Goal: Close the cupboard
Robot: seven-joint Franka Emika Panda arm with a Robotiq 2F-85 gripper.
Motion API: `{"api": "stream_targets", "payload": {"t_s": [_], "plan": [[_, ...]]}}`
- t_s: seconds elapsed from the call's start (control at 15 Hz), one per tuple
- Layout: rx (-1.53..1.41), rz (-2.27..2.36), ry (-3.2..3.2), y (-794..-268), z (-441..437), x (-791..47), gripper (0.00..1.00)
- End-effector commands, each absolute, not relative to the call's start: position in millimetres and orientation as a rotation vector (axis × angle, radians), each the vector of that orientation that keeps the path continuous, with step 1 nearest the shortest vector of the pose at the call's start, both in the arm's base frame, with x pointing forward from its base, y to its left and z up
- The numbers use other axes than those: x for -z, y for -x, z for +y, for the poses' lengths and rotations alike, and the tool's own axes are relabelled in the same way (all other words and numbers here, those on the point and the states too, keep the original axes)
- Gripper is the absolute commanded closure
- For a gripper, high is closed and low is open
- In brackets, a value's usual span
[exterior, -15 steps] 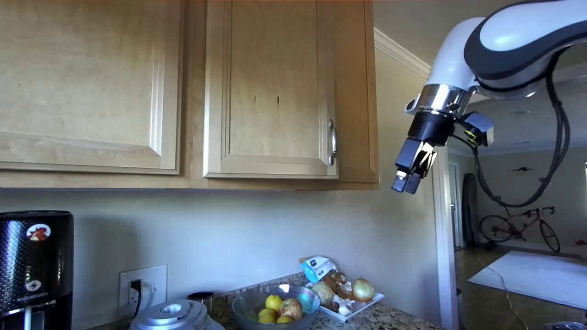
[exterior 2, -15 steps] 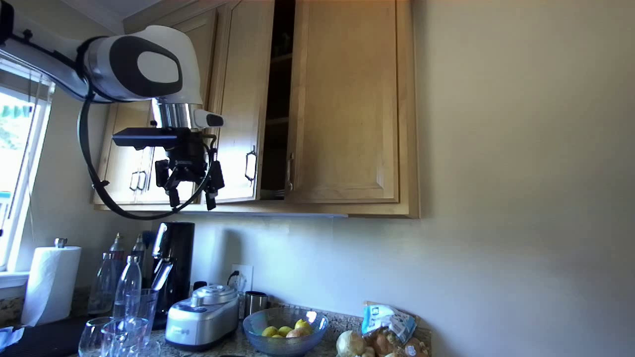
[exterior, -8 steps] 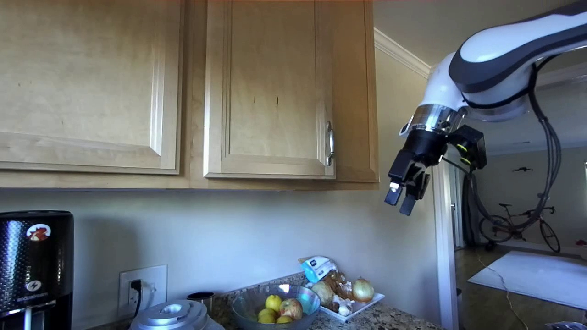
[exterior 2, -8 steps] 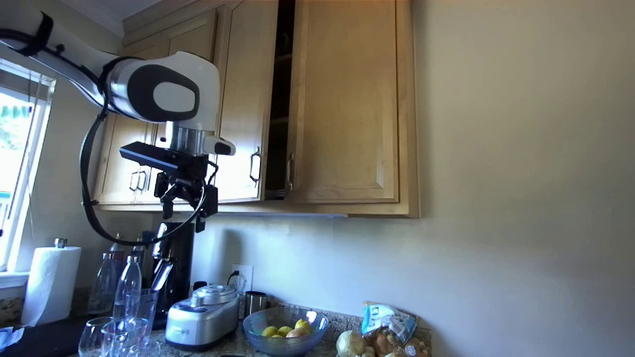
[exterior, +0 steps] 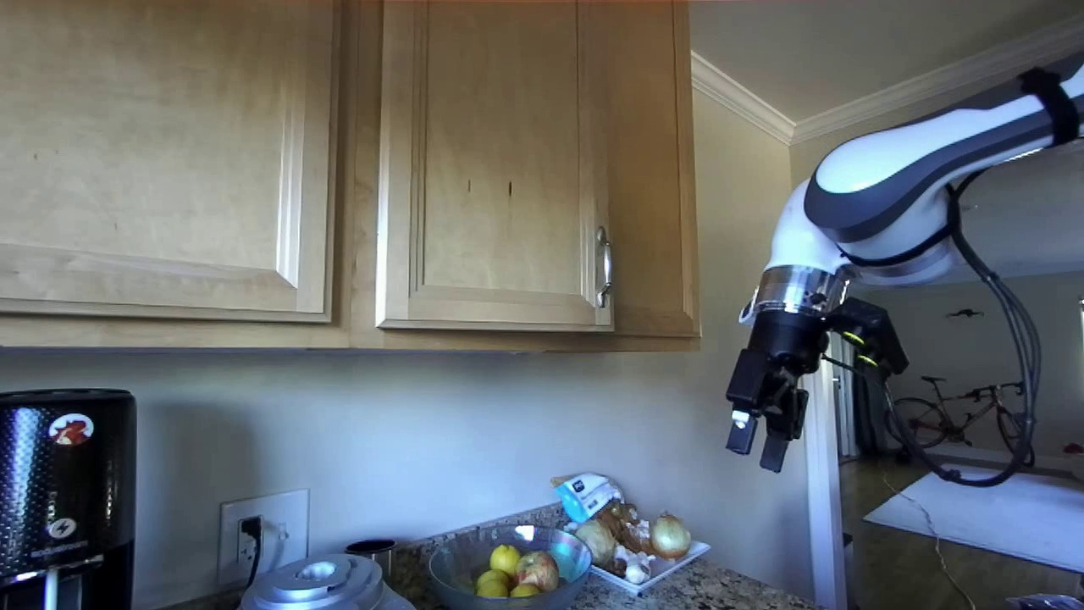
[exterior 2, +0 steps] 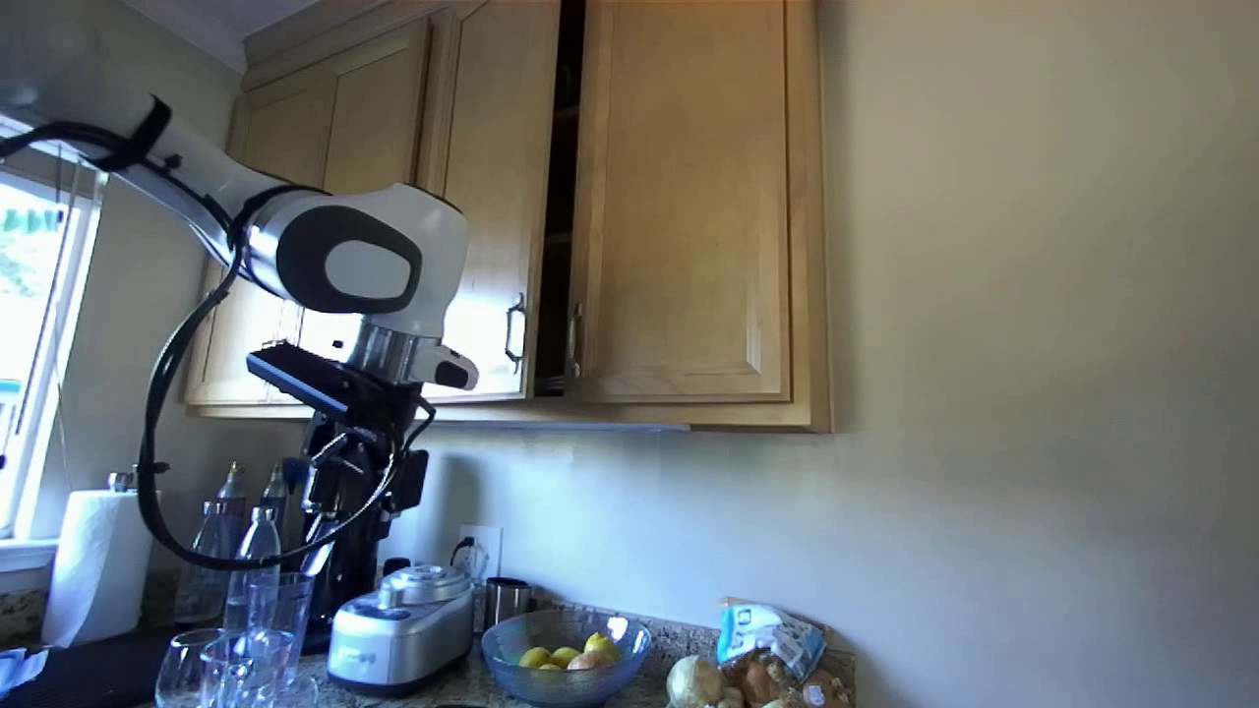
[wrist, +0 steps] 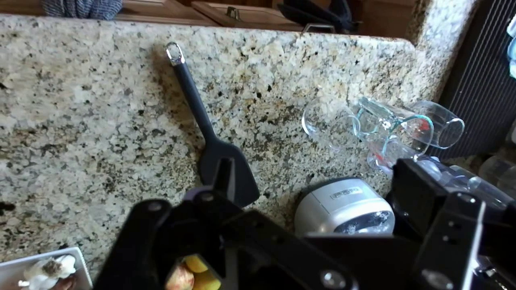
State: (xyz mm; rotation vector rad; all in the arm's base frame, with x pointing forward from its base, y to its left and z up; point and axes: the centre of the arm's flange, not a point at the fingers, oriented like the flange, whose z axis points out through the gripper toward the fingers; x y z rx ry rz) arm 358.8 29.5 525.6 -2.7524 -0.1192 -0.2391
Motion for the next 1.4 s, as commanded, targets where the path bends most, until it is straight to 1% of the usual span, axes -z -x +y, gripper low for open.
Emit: {"api": "stream_targets", "payload": {"t_s": [0.0,0.2,1.33], "plan": [[0.180,-0.086,2.762,-353.8,22.5,-511.1,0.00],[0.199,-0.097,2.762,-360.3,26.0,-512.2,0.00],[0.199,-0.103,2.765,-360.6,28.0,-512.4,0.00]]}}
